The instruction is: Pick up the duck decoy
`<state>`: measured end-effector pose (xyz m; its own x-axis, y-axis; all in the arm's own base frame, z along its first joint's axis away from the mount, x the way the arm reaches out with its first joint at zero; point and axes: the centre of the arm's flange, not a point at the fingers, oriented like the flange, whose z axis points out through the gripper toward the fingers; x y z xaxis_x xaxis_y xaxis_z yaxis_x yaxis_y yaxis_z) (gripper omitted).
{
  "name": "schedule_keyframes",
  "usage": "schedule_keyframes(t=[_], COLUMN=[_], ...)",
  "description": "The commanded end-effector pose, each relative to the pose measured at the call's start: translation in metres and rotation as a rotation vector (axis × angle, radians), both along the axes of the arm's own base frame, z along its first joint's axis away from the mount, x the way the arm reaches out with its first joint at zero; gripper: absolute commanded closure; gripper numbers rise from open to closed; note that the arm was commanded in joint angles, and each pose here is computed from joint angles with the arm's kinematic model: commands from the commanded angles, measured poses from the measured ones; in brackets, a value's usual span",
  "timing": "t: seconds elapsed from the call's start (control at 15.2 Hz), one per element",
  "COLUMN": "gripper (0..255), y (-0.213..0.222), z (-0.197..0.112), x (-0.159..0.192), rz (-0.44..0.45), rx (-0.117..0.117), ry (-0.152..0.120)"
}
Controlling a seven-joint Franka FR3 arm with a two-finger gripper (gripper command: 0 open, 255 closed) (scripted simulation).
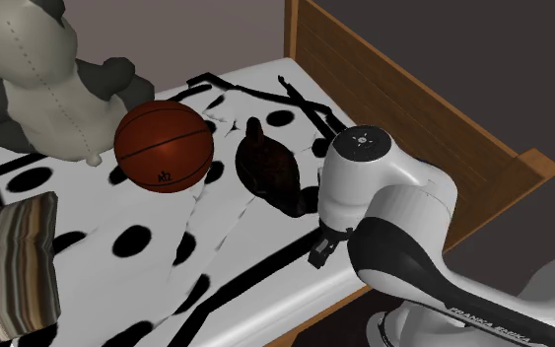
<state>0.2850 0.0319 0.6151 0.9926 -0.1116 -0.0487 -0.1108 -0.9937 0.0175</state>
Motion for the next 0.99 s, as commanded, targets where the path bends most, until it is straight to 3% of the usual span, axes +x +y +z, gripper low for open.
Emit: schedule_keyframes(t=[0.0, 0.92], gripper=[0, 0], y=[0.0, -0.053], z=[0.0, 0.032], x=[0.0, 0.15], rz=[0.0, -0.115], rx=[0.0, -0.077], ry=[0.0, -0.129])
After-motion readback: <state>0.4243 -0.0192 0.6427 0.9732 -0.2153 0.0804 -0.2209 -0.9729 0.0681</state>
